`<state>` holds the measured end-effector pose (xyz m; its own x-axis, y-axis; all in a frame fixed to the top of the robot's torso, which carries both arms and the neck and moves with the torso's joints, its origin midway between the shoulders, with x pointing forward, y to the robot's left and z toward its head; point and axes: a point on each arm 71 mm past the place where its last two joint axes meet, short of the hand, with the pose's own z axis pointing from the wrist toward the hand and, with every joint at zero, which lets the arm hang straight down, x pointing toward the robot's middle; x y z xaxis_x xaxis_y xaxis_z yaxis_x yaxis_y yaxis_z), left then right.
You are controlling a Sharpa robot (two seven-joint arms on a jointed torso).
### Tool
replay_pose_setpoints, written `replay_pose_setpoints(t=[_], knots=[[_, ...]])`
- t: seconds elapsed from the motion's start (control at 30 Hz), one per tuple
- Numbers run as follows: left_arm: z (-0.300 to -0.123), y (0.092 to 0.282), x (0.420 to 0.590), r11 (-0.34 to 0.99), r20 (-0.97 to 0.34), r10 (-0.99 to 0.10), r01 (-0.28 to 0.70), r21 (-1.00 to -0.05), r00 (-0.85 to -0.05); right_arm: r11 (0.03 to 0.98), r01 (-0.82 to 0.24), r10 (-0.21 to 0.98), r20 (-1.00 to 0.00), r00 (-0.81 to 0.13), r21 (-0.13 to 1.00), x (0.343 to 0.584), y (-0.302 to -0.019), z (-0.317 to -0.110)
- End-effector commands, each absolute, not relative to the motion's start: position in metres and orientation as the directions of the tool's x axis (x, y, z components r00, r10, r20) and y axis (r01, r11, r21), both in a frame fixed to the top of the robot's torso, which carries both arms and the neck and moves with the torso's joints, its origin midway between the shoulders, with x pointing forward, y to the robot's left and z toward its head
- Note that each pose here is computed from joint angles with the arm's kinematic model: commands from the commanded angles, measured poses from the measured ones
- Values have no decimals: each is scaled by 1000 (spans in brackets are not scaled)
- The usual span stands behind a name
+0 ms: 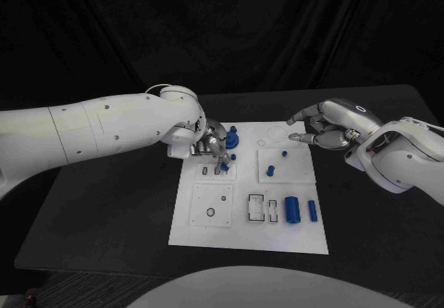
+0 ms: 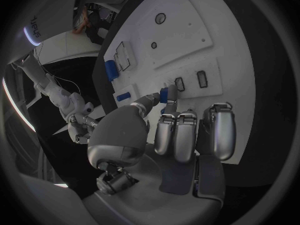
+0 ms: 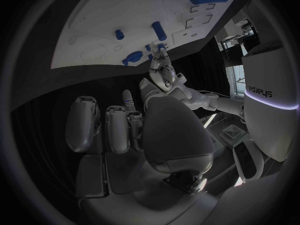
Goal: Assemble the parts on the task board
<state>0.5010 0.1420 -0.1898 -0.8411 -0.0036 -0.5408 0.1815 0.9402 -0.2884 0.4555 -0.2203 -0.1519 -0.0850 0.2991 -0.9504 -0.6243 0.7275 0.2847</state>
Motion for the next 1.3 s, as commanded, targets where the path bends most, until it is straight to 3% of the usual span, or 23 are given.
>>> replay_pose_setpoints(t=[0.03,1.3], knots=[[-193,141,499,937,-527,2,185,-295,-850,735,-614,295,-951,-93,288,456,-221,-154],[-192,172,491,948,-556,-77,112,-298,-827,741,-605,284,-952,-110,291,455,-223,-156]])
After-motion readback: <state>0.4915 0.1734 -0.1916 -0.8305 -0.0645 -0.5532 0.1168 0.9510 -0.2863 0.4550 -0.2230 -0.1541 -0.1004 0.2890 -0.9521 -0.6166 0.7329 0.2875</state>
